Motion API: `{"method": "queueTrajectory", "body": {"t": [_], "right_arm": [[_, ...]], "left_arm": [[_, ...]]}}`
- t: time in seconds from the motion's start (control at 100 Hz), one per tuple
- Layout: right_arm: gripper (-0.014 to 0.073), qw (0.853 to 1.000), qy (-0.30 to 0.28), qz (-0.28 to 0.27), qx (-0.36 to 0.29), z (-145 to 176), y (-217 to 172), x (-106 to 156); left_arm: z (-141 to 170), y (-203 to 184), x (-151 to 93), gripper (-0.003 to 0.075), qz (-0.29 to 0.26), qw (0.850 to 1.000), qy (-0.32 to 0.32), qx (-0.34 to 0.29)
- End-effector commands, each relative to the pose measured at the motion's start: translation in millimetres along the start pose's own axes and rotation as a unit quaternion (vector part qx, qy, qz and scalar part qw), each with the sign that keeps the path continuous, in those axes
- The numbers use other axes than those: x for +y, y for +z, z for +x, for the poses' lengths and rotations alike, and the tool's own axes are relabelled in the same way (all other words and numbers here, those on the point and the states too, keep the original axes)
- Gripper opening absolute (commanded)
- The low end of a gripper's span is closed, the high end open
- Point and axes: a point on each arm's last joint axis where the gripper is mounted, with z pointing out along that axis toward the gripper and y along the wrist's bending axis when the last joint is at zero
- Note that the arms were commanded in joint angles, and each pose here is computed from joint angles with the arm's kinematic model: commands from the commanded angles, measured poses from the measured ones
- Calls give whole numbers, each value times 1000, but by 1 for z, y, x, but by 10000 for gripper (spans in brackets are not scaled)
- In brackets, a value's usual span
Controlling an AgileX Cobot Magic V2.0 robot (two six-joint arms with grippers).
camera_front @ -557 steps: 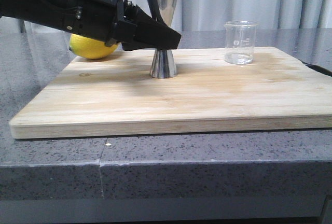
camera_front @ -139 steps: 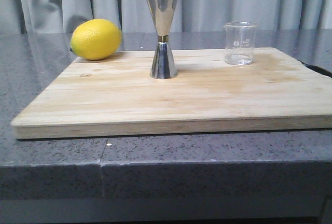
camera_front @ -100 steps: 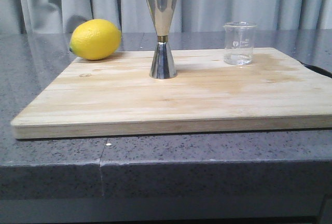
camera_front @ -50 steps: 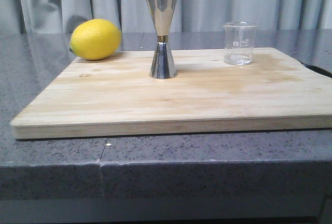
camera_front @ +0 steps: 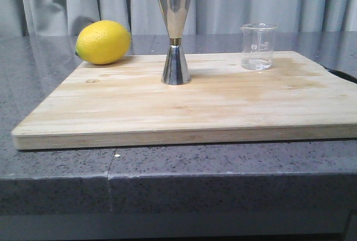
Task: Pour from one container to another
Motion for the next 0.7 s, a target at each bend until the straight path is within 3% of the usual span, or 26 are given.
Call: {"method": "queueTrajectory", "body": {"t": [0.0, 0.16, 0.3, 0.69], "right_arm": [[-75, 999, -1, -6, -45, -15, 0, 0], [-75, 999, -1, -6, -45, -15, 0, 0], [-75, 999, -1, -6, -45, -15, 0, 0], [-75, 999, -1, -6, -45, -15, 0, 0]], "left_arm": [[-5, -2, 4, -19, -25, 999, -34, 6], [8, -4, 6, -19, -35, 999, -29, 16], [26, -4, 6, -19, -27, 998, -31, -38], [24, -4, 7, -19, -28, 999, -22, -38]]}}
